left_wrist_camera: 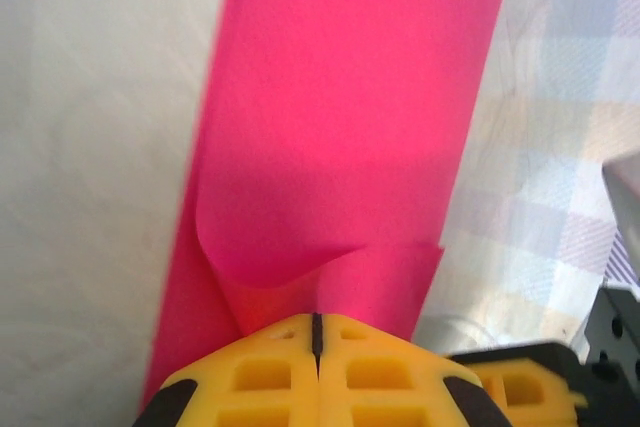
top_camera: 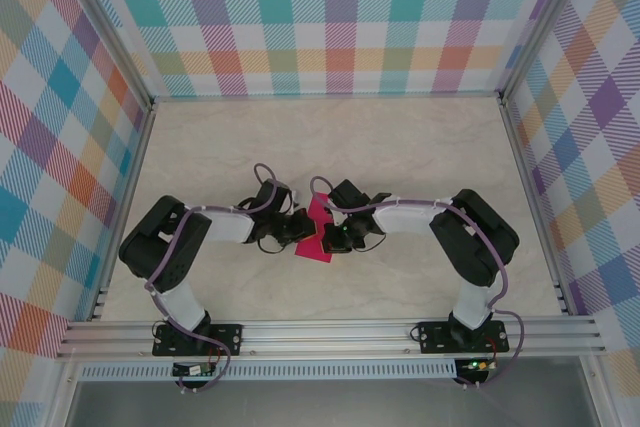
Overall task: Fold a paper plane with a square sheet of paper (pick it up from the middle)
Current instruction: Fold the triangle a second time at the center of the table.
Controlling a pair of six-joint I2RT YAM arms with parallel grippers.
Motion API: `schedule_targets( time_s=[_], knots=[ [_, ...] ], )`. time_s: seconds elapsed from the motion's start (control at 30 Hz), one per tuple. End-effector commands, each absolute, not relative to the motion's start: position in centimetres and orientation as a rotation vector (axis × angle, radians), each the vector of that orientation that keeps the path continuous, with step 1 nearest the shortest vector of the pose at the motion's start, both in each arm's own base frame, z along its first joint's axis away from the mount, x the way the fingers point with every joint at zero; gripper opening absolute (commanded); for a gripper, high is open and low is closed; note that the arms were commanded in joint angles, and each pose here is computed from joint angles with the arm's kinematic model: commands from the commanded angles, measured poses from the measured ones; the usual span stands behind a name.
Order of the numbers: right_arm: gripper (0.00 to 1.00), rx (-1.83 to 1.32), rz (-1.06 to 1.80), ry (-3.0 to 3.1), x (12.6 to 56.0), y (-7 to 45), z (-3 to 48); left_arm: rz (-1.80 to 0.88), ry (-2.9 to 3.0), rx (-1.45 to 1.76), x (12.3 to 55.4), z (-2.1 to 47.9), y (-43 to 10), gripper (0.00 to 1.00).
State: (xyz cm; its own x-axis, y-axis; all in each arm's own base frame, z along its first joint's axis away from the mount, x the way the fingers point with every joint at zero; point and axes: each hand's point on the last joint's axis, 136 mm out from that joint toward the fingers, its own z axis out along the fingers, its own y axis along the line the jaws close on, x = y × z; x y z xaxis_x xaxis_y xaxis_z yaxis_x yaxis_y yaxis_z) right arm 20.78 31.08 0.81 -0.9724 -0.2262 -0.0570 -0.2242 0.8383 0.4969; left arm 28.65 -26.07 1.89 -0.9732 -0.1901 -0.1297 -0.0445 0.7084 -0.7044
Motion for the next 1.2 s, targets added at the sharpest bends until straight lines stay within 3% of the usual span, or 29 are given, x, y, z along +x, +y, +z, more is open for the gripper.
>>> schedule_targets(
  time_s=[0.0,0.33,0.67,1.0,1.1,1.17],
  knots=[
    [0.0,0.287,-0.341,-2.856,14.7,23.7,-4.6,-0.854,2.722,-0.288,31.4,-0.4,-22.4,0.0],
    [0.0,0.281,-0.348,-2.876,15.2,23.8,-4.2,-0.824,2.708,-0.318,33.3,-0.4,-21.0,0.0],
    [0.0,0.272,-0.451,-2.908,16.6,25.7,-2.9,-0.851,2.61,-0.256,35.7,4.5,-20.5,0.0],
    [0.0,0.316,-0.891,-3.061,23.3,32.9,7.3,-0.995,2.553,-0.284,31.5,7.9,-22.0,0.0],
    [0.16,0.263,-0.918,-3.123,24.8,32.7,9.0,-0.97,2.576,-0.327,30.0,7.4,-21.8,0.01],
    [0.28,0.211,-0.89,-3.147,25.5,31.7,8.8,-0.942,2.601,-0.363,29.2,6.9,-21.5,0.08]
  ],
)
